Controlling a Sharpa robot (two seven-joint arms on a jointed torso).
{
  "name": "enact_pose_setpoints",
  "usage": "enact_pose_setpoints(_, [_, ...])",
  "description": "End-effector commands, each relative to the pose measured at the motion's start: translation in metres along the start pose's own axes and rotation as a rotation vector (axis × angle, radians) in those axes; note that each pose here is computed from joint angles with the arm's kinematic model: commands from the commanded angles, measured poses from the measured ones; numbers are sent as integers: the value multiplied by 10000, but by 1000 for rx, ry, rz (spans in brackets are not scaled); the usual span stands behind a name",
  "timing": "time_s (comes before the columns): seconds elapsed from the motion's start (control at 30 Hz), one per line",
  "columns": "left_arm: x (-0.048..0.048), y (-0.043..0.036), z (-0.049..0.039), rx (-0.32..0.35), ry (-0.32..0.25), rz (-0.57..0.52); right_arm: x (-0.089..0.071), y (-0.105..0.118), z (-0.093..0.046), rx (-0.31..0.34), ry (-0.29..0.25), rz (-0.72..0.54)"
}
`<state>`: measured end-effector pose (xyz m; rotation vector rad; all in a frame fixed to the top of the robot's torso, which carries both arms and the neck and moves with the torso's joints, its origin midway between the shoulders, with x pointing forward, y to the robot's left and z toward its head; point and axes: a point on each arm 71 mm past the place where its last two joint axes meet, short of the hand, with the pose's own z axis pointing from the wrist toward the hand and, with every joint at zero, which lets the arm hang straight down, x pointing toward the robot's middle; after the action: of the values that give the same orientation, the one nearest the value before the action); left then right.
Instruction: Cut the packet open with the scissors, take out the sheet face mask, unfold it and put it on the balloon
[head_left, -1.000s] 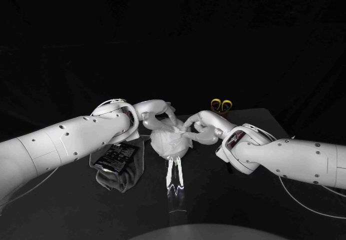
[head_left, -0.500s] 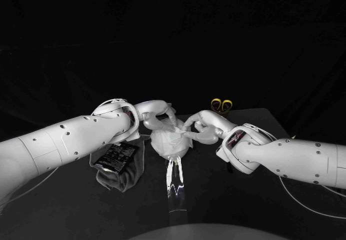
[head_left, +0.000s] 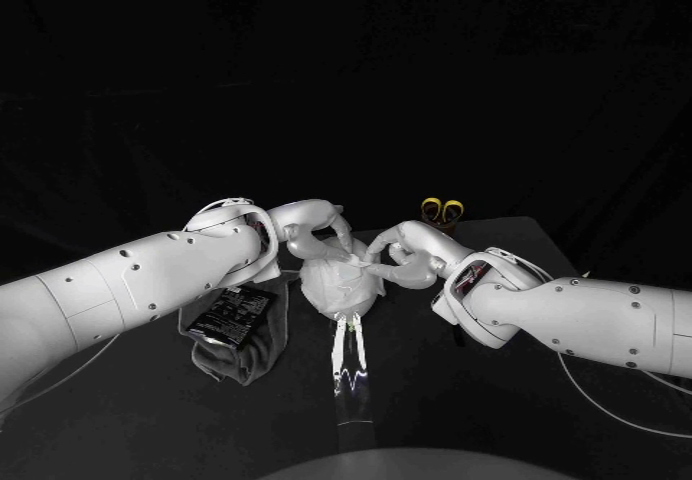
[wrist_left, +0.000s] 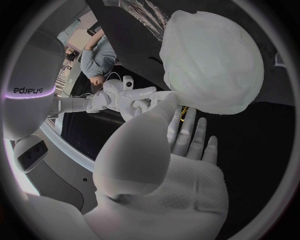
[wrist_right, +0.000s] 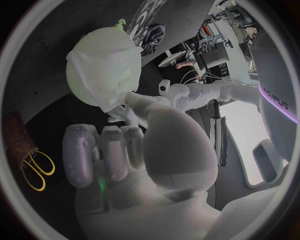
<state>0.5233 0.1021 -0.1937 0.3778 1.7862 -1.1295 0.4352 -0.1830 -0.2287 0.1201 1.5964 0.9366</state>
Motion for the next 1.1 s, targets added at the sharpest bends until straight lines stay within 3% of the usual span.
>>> enact_pose_setpoints(0.03, [-24, -26, 8, 22, -29, -13, 0, 3, 0, -2, 1, -2])
enact_pose_setpoints(0.47, [-66, -21, -6, 27, -82, -58, -4, -12, 2, 10, -2, 3])
enact_pose_setpoints(1.1, [-160, 30, -8, 6, -165, -225, -99, -103, 51, 113, -96, 107])
